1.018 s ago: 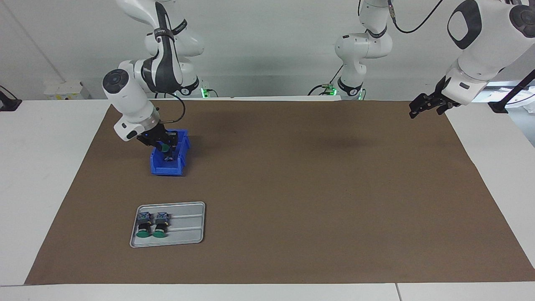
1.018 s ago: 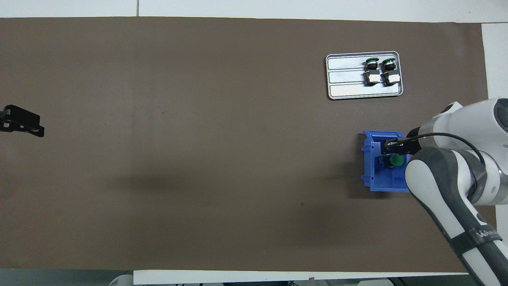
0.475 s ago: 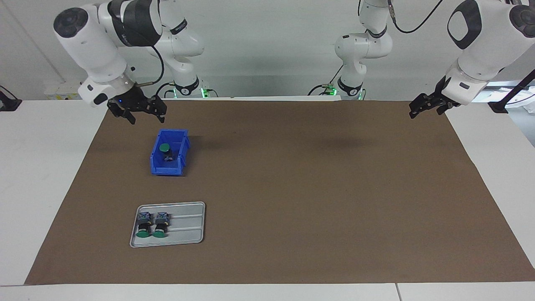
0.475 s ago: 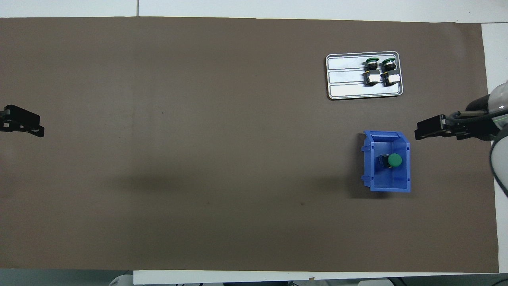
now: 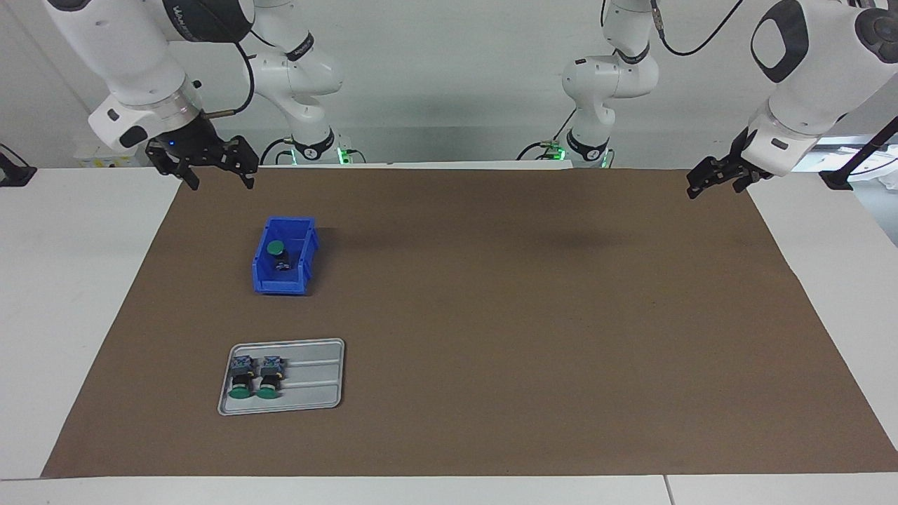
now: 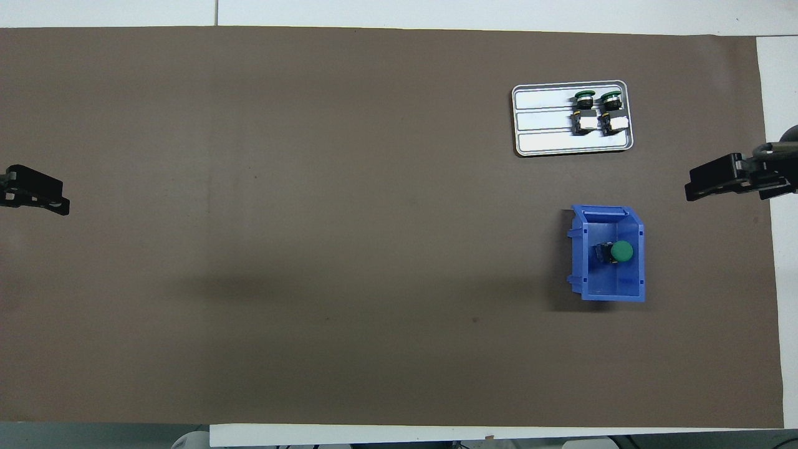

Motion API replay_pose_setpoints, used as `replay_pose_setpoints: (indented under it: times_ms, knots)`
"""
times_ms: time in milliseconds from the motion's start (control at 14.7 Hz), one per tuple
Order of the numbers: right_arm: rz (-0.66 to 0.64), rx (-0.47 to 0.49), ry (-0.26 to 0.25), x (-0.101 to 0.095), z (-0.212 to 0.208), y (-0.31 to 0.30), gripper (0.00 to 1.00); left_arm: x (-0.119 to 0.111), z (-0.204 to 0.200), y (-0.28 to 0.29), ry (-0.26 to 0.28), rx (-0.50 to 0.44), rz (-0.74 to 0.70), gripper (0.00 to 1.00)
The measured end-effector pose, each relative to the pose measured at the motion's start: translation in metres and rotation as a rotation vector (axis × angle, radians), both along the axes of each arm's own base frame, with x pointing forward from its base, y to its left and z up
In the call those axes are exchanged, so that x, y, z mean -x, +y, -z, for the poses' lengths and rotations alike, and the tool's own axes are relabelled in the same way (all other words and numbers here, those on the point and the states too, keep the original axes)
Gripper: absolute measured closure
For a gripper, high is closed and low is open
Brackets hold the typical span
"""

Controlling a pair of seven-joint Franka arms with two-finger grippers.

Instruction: Place and press button with both arms

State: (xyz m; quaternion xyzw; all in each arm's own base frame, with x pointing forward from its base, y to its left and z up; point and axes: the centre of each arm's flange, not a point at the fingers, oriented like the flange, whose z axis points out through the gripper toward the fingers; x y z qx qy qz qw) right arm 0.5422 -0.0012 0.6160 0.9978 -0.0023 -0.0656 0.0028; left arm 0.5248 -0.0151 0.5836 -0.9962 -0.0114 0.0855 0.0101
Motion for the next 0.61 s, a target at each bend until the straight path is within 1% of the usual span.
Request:
replay_pose_setpoints:
  times_ms: [204, 611]
  knots:
    - [0.012, 0.018, 0.015, -0.012, 0.003, -0.008, 0.00, 0.000, 0.000, 0.000, 0.000, 0.000, 0.000, 0.00]
    - [0.020, 0.023, 0.005, -0.005, -0.002, -0.013, 0.00, 0.000, 0.000, 0.000, 0.000, 0.000, -0.001, 0.00]
